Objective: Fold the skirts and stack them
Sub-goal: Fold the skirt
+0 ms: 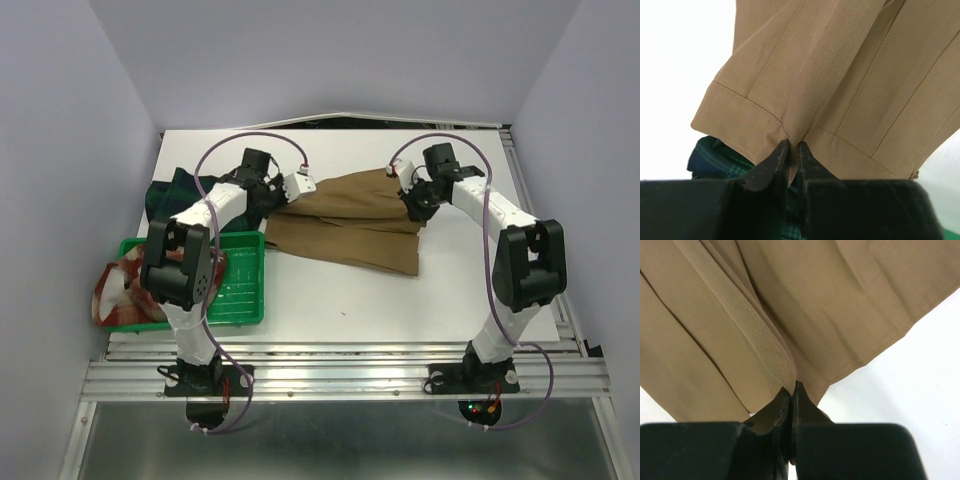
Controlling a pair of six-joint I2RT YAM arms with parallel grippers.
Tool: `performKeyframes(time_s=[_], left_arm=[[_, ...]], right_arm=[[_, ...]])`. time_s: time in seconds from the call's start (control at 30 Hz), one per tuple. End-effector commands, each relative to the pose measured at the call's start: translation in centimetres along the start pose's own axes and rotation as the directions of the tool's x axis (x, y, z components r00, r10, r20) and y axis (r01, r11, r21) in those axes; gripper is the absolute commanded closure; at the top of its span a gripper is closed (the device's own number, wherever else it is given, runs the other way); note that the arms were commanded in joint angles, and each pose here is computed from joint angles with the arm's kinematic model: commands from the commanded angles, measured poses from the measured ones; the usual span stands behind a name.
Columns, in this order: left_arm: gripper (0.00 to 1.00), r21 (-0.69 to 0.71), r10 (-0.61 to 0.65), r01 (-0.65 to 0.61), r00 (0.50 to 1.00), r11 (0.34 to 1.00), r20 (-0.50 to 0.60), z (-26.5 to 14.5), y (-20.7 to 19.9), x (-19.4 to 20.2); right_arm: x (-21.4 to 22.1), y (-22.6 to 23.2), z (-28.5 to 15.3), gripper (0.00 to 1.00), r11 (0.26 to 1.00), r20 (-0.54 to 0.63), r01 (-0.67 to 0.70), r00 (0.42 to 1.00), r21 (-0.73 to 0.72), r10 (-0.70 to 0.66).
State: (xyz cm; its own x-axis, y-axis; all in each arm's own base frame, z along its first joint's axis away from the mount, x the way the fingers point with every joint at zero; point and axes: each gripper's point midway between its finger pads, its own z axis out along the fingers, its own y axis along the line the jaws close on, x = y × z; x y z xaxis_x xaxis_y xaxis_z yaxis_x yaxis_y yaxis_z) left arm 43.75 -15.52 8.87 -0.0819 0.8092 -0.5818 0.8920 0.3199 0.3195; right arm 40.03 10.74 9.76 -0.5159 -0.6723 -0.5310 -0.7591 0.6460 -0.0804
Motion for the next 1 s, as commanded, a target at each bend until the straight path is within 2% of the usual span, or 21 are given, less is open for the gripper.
performKeyframes(time_s=[0.0,0.1,0.23,0.33,0.6,0.8,0.87,0.97], left_arm=[[1.0,-0.033,-0.032,0.03,0.998,0.999,-0.047,-0.4,-0.9,-0.1],[1.0,-0.048,-0.076,0.074,0.997,0.996,-0.028,-0.9,0.0,-1.3],[1.0,-0.057,-0.06,0.059,0.998,0.997,-0.01,-2.7,1.1,-3.1],[1.0,-0.043,-0.037,0.036,0.999,0.998,-0.009,-4.1,0.7,-3.6],[1.0,0.126,0.011,-0.002,0.997,0.992,-0.073,-6.7,-4.4,-2.6],[1.0,0.267,0.056,-0.008,0.983,0.964,-0.175,-5.1,-10.1,0.8],[0.94,0.297,0.06,0.002,0.978,0.955,-0.198,-4.3,-11.7,1.6],[0.76,0.339,0.028,0.037,0.982,0.94,-0.186,-3.4,-13.9,0.9]], right_arm=[[-1.6,-1.2,-1.3,0.99,1.0,0.042,-0.004,0.999,0.022,0.003],[-2.4,-2.2,-2.0,0.99,0.998,0.045,0.014,0.999,0.061,-0.017],[-4.0,-2.4,-4.0,0.99,0.993,0.081,0.092,0.992,0.068,-0.097],[-3.8,-1.7,-5.1,0.99,0.99,0.067,0.139,0.988,0.04,-0.141],[0.3,2.0,-7.5,0.99,0.959,0.004,0.281,0.96,-0.027,-0.281],[5.0,7.7,-4.2,0.99,0.947,-0.052,0.276,0.956,-0.163,-0.288],[7.5,8.6,-2.3,0.99,0.947,-0.095,0.267,0.953,-0.179,-0.287],[9.6,7.9,-0.4,0.99,0.958,-0.162,0.246,0.95,-0.145,-0.268]])
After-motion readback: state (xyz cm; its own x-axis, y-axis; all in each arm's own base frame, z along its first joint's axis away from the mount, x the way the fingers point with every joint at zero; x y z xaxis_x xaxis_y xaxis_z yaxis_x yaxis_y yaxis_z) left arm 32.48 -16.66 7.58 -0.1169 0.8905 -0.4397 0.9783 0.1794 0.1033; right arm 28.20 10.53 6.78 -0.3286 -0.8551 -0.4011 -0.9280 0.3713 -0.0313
